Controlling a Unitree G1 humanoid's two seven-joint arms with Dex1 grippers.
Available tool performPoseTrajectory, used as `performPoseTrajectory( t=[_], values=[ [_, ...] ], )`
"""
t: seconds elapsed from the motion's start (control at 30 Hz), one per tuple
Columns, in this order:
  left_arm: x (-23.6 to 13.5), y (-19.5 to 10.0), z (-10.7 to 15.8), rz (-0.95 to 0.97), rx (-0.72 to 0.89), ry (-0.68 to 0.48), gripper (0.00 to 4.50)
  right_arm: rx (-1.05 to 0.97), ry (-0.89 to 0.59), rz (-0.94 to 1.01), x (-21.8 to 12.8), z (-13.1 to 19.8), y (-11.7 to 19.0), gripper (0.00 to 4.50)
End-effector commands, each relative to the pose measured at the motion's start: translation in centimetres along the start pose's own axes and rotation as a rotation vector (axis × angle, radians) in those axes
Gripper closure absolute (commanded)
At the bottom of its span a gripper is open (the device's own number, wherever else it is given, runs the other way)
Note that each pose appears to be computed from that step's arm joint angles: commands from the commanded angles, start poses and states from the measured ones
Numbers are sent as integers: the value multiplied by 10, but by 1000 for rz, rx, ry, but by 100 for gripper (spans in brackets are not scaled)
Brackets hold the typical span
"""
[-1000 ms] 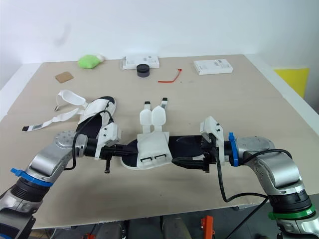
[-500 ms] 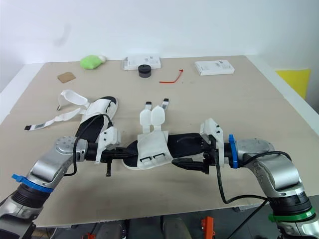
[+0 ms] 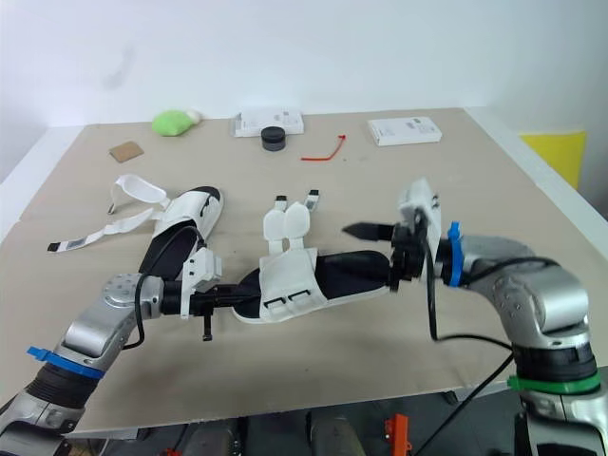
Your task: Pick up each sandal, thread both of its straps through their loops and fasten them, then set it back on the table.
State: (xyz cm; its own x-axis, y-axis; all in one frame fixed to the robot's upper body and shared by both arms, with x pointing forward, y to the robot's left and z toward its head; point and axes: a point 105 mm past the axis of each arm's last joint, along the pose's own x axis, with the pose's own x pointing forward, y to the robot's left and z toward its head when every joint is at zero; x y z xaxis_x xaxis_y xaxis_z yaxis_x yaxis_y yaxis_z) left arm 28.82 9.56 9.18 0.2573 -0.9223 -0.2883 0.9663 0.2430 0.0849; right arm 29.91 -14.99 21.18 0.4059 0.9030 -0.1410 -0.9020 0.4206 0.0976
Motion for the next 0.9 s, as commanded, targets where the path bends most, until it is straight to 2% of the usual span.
performPoseTrajectory(
  t=[0.03, 0.17, 0.3, 0.47, 0.7, 0.9],
  values=[
    [5, -9, -37, -11, -91, 97, 447, 42, -28, -59, -1, 9, -16, 0],
    [6, -11, -41, -8, -102, 81, 447, 153, -52, -108, 9, 15, -37, 0],
    [4, -15, -50, -16, -92, 111, 447, 325, -2, -185, 24, 10, -60, 0],
    [5, -14, -45, -12, -88, 78, 447, 547, 71, -118, 46, 15, -59, 0],
    [6, -13, -35, -16, -16, 40, 447, 633, 194, -136, 70, 4, -66, 0],
    [3, -12, -37, -24, 22, 62, 447, 652, 209, -124, 89, -1, -71, 0]
  ],
)
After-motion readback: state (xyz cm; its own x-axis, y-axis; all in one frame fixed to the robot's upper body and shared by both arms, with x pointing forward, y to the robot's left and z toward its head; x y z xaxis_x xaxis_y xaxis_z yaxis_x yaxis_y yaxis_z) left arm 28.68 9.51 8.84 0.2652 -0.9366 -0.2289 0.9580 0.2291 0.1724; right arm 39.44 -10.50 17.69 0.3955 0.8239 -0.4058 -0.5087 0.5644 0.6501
